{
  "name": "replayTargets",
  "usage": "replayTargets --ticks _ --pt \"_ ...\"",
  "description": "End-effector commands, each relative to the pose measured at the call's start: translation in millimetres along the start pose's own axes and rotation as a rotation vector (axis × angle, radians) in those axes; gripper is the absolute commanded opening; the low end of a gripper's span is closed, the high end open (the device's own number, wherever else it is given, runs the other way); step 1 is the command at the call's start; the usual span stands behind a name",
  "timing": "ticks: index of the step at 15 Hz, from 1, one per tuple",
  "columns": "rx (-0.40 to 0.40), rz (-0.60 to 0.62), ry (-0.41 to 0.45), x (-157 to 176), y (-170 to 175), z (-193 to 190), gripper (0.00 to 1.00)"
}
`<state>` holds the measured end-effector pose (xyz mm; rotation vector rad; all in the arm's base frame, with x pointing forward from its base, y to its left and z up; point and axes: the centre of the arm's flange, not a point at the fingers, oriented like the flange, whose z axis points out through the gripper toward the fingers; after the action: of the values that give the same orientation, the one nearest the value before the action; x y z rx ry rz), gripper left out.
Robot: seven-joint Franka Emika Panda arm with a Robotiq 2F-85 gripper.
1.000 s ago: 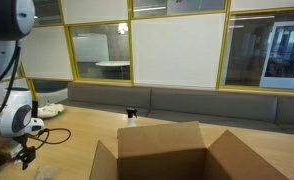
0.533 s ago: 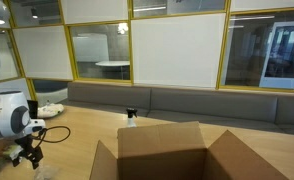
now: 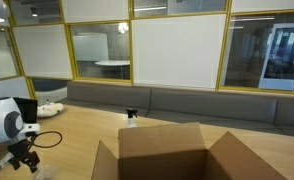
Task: Place the clear plastics and spray bottles inside the brown box
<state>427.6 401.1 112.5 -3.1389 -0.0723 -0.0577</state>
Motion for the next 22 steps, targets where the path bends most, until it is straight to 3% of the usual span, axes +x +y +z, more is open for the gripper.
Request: replayTargets --ticks 1,16,17,19,22 --pt "0.011 0.026 0.031 18.8 -8.2 16.4 1.00" --pt "0.020 0.054 0.002 26.9 9.0 88.3 1.00" --pt "0.022 0.057 -0.001 25.4 10.3 92.4 0.75" --pt "0.019 0.065 -0.003 25.9 15.0 94.6 0.68" --pt "0.015 0.083 -0.010 25.6 23.8 94.4 0.44"
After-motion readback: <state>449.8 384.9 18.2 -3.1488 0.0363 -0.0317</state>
